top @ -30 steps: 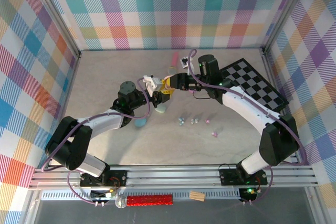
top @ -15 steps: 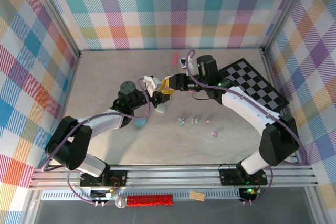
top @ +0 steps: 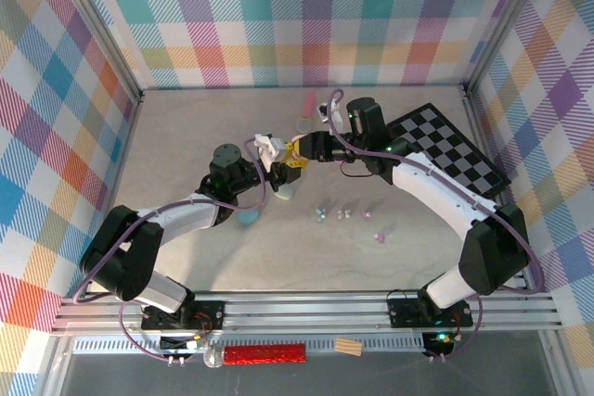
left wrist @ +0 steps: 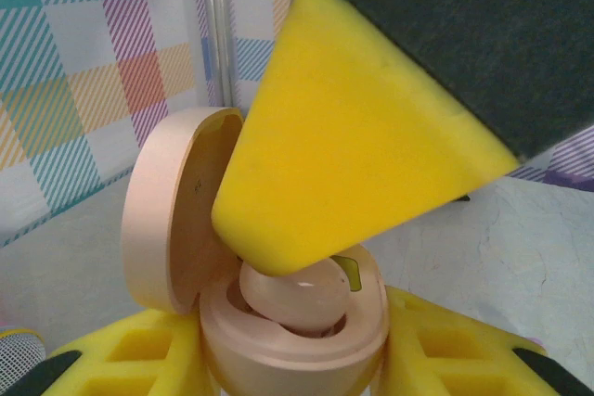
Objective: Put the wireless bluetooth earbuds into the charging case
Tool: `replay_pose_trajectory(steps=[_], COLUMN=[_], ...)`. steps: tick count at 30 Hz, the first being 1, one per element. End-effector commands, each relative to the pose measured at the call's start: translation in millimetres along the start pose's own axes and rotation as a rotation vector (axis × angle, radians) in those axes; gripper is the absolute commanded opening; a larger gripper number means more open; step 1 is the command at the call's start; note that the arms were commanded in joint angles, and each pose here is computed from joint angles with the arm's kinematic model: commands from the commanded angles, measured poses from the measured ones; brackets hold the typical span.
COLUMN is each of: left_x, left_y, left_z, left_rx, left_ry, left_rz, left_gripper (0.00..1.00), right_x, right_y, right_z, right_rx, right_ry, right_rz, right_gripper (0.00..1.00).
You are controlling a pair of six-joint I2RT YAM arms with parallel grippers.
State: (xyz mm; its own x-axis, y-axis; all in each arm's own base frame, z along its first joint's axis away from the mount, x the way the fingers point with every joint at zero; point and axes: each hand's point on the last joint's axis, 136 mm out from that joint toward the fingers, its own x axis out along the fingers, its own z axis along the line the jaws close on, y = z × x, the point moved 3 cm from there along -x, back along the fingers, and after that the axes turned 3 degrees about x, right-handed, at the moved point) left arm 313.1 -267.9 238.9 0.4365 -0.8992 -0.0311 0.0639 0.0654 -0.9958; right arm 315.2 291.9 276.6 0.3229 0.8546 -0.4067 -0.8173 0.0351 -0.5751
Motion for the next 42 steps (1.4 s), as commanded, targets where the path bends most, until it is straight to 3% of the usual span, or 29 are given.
replay_pose_trajectory(steps=[1,9,19,28,33,42], left_x=[-3,-4,-35,-91,-106,-113], left_y=[-33,-26,-24,-52,-72,-90], left_z=[-2,5,55,114,125,134], left_rx=[0.07,0.067,0.021,0.028,0.02,0.029], left_ry=[0.001,-0.029,-0.172,-0.369,-0.402,-0.416], left_rz=[-0.105,-0.083,-0.099,-0.17,-0.214,-0.246], left_gripper=[0.38,0.38,0.38,0.38,0.38,0.38], right_x=[-14,-31,-34,31,84,153], right_y=[-5,2,40,73,89,118], right_z=[1,21,22,-9,-35,-52], right_rx=[-0.019,-0.125,-0.174,-0.141,-0.094,-0.013], right_ry=[0.054,-0.02,-0.007,0.056,0.134,0.153], right_rz=[-0.028,-0.052,-0.02,0.143,0.265,0.345], right_gripper=[0.33,0.48,0.5,0.51,0.5,0.49])
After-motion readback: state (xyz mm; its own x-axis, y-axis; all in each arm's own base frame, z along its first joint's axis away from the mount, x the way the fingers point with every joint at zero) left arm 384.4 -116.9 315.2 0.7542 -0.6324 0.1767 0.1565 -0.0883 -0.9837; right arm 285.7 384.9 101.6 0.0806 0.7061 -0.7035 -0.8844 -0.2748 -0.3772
